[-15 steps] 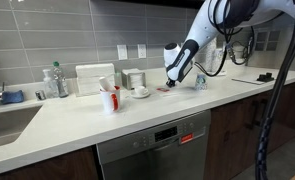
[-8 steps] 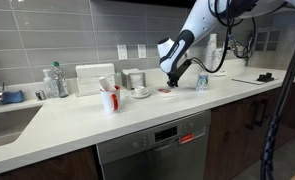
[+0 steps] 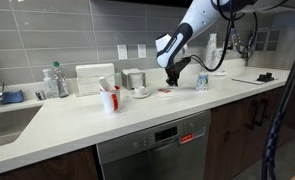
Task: Put the white sachet on the paper cup on the right
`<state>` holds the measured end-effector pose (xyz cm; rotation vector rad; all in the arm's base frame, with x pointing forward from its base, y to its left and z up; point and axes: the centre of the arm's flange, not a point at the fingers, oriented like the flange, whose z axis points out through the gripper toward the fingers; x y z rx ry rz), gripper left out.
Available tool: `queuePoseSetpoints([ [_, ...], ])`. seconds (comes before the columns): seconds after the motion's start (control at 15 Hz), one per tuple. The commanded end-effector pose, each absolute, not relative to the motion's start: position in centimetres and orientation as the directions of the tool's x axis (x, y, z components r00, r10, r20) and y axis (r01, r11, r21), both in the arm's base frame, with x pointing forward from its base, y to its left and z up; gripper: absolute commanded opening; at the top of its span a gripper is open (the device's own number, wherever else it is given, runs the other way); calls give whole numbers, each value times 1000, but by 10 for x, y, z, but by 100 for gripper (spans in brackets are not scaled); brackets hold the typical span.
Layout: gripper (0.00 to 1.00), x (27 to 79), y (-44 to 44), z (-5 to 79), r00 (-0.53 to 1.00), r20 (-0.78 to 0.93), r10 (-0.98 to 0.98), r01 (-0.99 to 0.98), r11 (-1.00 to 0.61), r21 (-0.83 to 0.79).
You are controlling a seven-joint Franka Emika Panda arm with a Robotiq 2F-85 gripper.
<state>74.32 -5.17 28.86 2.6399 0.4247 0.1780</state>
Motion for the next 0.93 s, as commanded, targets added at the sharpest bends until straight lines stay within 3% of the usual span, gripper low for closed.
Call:
queuePoseSetpoints([
  [0.0,32,744,-61,298,942,149,300,205,-868,452],
  [0.33,65,756,-64,296,917,232,324,195,-872,450],
  [0.87,62,773,-85,276,898,323,300,151,-898,414],
])
